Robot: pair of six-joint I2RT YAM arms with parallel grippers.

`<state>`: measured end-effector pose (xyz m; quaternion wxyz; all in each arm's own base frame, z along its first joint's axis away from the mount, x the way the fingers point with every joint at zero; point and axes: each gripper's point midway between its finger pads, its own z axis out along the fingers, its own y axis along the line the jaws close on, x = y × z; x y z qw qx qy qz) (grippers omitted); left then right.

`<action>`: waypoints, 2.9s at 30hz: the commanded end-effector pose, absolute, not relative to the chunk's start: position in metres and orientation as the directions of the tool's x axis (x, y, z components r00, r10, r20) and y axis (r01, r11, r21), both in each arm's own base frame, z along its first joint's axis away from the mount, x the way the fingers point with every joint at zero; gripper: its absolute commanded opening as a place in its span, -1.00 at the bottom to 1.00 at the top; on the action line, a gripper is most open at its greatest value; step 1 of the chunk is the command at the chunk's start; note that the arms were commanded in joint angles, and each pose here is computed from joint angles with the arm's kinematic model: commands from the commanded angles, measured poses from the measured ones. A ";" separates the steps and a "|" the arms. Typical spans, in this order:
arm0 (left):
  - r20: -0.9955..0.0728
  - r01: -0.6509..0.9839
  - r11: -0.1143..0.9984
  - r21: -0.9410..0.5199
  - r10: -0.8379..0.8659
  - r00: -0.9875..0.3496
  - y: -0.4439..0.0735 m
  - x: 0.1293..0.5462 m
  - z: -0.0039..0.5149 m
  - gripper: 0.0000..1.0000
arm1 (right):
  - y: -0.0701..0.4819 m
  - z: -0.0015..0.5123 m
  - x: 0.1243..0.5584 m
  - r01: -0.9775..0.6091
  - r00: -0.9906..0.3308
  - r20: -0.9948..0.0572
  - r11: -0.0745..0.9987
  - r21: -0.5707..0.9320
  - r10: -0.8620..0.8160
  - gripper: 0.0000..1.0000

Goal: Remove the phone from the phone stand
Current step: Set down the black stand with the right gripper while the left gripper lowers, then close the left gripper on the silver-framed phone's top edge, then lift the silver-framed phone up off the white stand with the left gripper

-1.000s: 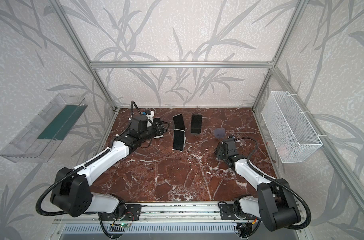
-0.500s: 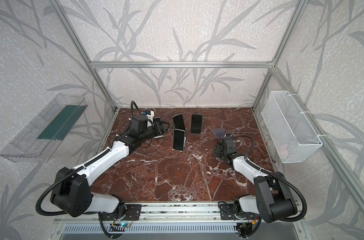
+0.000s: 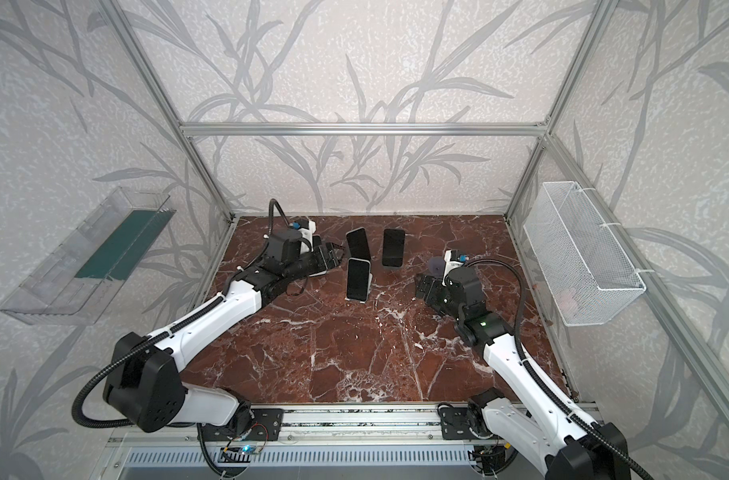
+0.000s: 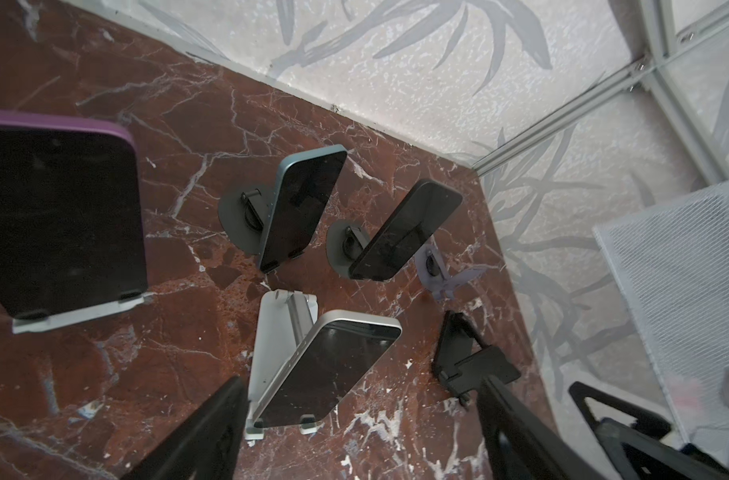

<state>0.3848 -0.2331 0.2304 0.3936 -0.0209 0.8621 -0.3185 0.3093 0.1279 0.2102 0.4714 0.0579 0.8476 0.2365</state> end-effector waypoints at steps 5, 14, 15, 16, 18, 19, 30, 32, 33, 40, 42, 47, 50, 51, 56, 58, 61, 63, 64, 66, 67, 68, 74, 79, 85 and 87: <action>-0.715 0.306 0.942 -0.141 0.117 -0.690 -0.257 0.370 0.191 0.98 | 0.116 0.214 0.296 -0.157 -0.456 -0.855 0.923 0.351 0.248 0.88; -0.718 0.262 0.965 -0.004 0.180 -0.672 -0.269 0.370 0.178 0.98 | 0.088 0.180 0.296 -0.018 -0.420 -0.865 0.951 0.309 0.273 0.91; -0.732 0.255 0.967 0.011 0.181 -0.657 -0.270 0.369 0.180 0.98 | 0.088 0.179 0.295 -0.018 -0.413 -0.866 0.949 0.316 0.280 0.91; -0.746 0.256 0.966 0.027 0.190 -0.639 -0.273 0.368 0.180 0.98 | 0.087 0.179 0.294 -0.016 -0.403 -0.870 0.948 0.319 0.286 0.91; -0.773 0.239 0.968 0.071 0.205 -0.600 -0.276 0.367 0.180 0.98 | 0.082 0.181 0.293 -0.004 -0.387 -0.875 0.948 0.317 0.291 0.91; -0.786 0.221 0.972 0.080 0.197 -0.586 -0.276 0.367 0.177 0.98 | 0.082 0.181 0.292 -0.002 -0.387 -0.873 0.947 0.322 0.296 0.91; -0.828 0.159 0.980 0.122 0.188 -0.528 -0.280 0.390 0.160 0.98 | 0.096 0.167 0.291 -0.034 -0.420 -0.853 0.934 0.356 0.310 0.85; -0.821 0.179 0.976 0.125 0.203 -0.534 -0.285 0.391 0.153 0.98 | 0.102 0.163 0.292 -0.043 -0.435 -0.852 0.938 0.344 0.292 0.84; -0.815 0.183 0.975 0.126 0.207 -0.541 -0.286 0.392 0.149 0.98 | 0.103 0.163 0.292 -0.045 -0.436 -0.854 0.941 0.335 0.283 0.84; -0.788 0.168 0.984 0.065 0.154 -0.596 -0.277 0.408 0.137 0.98 | 0.106 0.163 0.292 -0.051 -0.436 -0.868 0.956 0.289 0.239 0.84; -0.781 0.160 0.986 0.046 0.135 -0.609 -0.275 0.413 0.136 0.98 | 0.107 0.163 0.292 -0.056 -0.437 -0.868 0.956 0.289 0.237 0.85; -0.763 0.185 0.983 0.007 0.125 -0.634 -0.278 0.419 0.126 0.97 | 0.105 0.162 0.292 -0.044 -0.434 -0.868 0.957 0.286 0.240 0.84; -0.761 0.218 0.976 -0.023 0.125 -0.637 -0.283 0.419 0.124 0.90 | 0.106 0.163 0.292 -0.047 -0.432 -0.869 0.956 0.290 0.242 0.84; -0.759 0.227 0.974 -0.031 0.125 -0.639 -0.285 0.420 0.124 0.87 | 0.106 0.163 0.292 -0.050 -0.429 -0.870 0.955 0.292 0.243 0.84; -0.748 0.241 0.969 -0.055 0.119 -0.653 -0.290 0.418 0.124 0.76 | 0.107 0.166 0.292 -0.060 -0.416 -0.875 0.952 0.299 0.248 0.85; -0.746 0.246 0.967 -0.066 0.116 -0.655 -0.291 0.417 0.124 0.67 | 0.101 0.164 0.292 -0.022 -0.422 -0.871 0.958 0.286 0.250 0.84; -0.742 0.258 0.964 -0.065 0.126 -0.659 -0.292 0.415 0.124 0.44 | 0.100 0.164 0.292 -0.017 -0.426 -0.870 0.959 0.282 0.248 0.84; -0.740 0.251 0.966 -0.057 0.128 -0.660 -0.290 0.414 0.126 0.41 | 0.100 0.165 0.291 -0.020 -0.426 -0.870 0.958 0.285 0.250 0.84; -0.743 0.251 0.966 -0.057 0.127 -0.657 -0.290 0.414 0.129 0.40 | 0.100 0.165 0.291 -0.021 -0.424 -0.870 0.958 0.287 0.251 0.84; -0.751 0.250 0.966 -0.069 0.115 -0.650 -0.289 0.412 0.137 0.40 | 0.099 0.165 0.290 -0.018 -0.419 -0.871 0.957 0.290 0.257 0.83; -0.760 0.256 0.963 -0.084 0.105 -0.642 -0.290 0.410 0.144 0.39 | 0.099 0.166 0.290 -0.017 -0.414 -0.872 0.956 0.294 0.261 0.84; -0.770 0.267 0.958 -0.101 0.095 -0.631 -0.291 0.408 0.150 0.39 | 0.098 0.167 0.290 -0.018 -0.409 -0.873 0.954 0.298 0.265 0.84; -0.808 0.312 0.936 -0.162 0.055 -0.586 -0.298 0.402 0.186 0.34 | 0.096 0.168 0.288 -0.016 -0.398 -0.879 0.956 0.294 0.263 0.84; -0.816 0.355 0.917 -0.185 0.058 -0.575 -0.300 0.399 0.220 0.35 | 0.093 0.169 0.288 -0.004 -0.389 -0.883 0.958 0.288 0.264 0.83; -0.846 0.356 0.901 -0.246 -0.020 -0.533 -0.267 0.393 0.263 0.34 | 0.088 0.176 0.284 0.000 -0.353 -0.890 0.951 0.308 0.288 0.84; -0.840 0.321 0.914 -0.248 -0.038 -0.541 -0.245 0.391 0.266 0.34 | 0.087 0.179 0.282 -0.002 -0.346 -0.890 0.949 0.316 0.296 0.85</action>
